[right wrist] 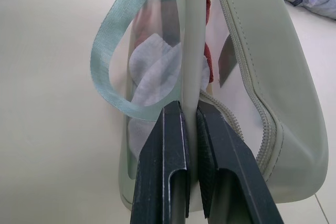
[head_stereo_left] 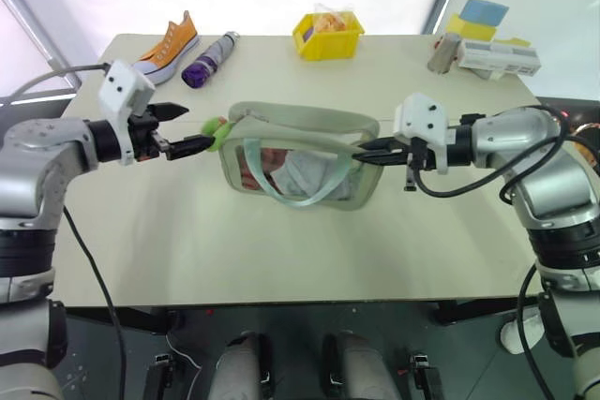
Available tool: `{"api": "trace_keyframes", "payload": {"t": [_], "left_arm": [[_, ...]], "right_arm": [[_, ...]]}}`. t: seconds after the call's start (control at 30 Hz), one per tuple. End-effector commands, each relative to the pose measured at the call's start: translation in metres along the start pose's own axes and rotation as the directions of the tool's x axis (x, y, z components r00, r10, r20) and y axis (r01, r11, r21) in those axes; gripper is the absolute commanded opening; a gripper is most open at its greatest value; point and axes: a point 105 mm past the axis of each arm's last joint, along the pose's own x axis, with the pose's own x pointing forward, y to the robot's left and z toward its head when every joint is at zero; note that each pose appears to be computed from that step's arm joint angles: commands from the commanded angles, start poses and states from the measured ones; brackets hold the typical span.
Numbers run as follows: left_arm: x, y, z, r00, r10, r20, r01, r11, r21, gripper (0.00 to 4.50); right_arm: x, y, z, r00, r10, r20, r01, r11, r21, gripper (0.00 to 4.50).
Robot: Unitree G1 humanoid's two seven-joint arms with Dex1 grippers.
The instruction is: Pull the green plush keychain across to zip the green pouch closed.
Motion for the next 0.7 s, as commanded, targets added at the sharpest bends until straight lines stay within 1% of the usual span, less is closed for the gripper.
{"api": "trace_keyframes", "payload": {"t": [0.03,0.2,0.33,0.43,0.5,0.53,0.7], "left_arm": [[-0.008,-0.002,0.019,0.999,-0.014,0.044,0.012,0.999,0.044,4.5],[-0.008,-0.007,0.022,0.997,-0.039,0.066,0.038,0.999,0.013,4.5],[-0.006,-0.01,0.01,0.999,-0.045,0.029,0.045,0.999,0.021,4.5],[-0.002,-0.007,-0.001,1.0,-0.026,0.015,0.026,0.999,0.02,4.5],[0.004,-0.004,-0.002,1.0,-0.007,0.03,0.007,1.0,-0.002,3.98],[0.006,-0.003,-0.004,1.0,0.003,0.026,-0.003,1.0,0.006,3.65],[0.009,-0.001,-0.005,0.999,0.007,0.034,-0.007,1.0,0.009,1.14]], "right_arm": [[0.003,0.0,0.005,1.0,0.0,0.016,0.001,1.0,-0.025,0.02],[0.002,0.0,0.005,1.0,-0.002,0.014,0.003,1.0,-0.028,0.02],[0.001,0.0,0.005,1.0,-0.003,0.011,0.004,1.0,-0.031,0.02],[0.001,0.0,0.007,1.0,-0.002,0.012,0.003,0.999,-0.033,0.02],[0.001,0.001,0.007,1.0,-0.003,0.012,0.003,1.0,-0.03,0.0],[0.001,0.001,0.007,1.0,-0.002,0.011,0.002,1.0,-0.029,0.0],[0.001,0.003,0.008,1.0,0.0,0.009,0.0,1.0,-0.025,0.0]]}}
